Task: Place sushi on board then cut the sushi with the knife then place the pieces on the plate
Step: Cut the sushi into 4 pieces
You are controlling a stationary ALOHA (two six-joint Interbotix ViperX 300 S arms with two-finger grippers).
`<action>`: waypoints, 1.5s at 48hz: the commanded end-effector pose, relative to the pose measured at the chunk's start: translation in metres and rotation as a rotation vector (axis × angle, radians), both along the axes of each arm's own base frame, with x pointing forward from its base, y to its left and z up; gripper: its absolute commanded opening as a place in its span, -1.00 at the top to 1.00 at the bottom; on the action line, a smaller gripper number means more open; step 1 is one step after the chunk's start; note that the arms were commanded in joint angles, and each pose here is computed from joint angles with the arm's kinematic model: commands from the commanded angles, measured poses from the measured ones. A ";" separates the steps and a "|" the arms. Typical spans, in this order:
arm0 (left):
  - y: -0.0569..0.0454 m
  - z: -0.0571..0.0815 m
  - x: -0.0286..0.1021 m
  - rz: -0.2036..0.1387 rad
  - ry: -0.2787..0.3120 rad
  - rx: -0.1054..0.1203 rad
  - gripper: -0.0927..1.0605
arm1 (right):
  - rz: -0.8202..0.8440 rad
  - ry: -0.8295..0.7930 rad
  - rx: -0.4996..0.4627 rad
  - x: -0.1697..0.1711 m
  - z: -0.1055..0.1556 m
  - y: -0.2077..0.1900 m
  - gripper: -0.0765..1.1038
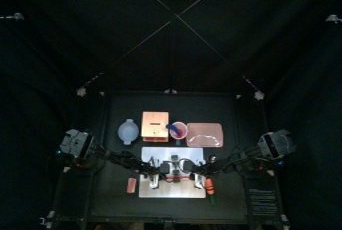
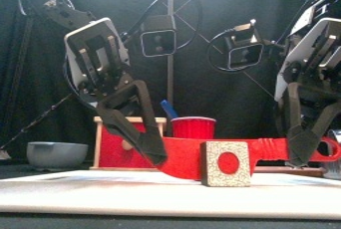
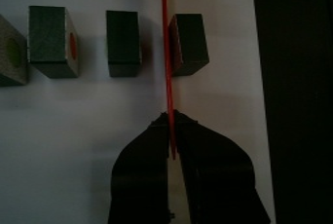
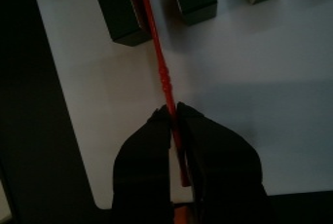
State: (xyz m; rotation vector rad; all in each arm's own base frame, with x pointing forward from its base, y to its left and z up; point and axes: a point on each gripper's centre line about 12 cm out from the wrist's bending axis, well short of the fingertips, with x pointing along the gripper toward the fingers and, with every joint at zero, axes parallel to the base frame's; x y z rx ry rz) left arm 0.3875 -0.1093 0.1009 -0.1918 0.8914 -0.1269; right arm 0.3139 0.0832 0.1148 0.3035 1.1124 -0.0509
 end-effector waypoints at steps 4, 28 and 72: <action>-0.009 0.017 0.001 -0.032 -0.044 -0.003 0.12 | -0.005 -0.015 -0.003 0.001 0.017 -0.002 0.34; 0.022 0.095 0.005 -0.124 -0.278 0.147 -0.24 | 0.014 -0.112 -0.063 -0.018 0.098 -0.017 0.34; 0.078 0.108 0.014 -0.032 -0.496 0.230 -0.37 | -0.159 0.113 0.209 -0.150 0.075 -0.033 0.31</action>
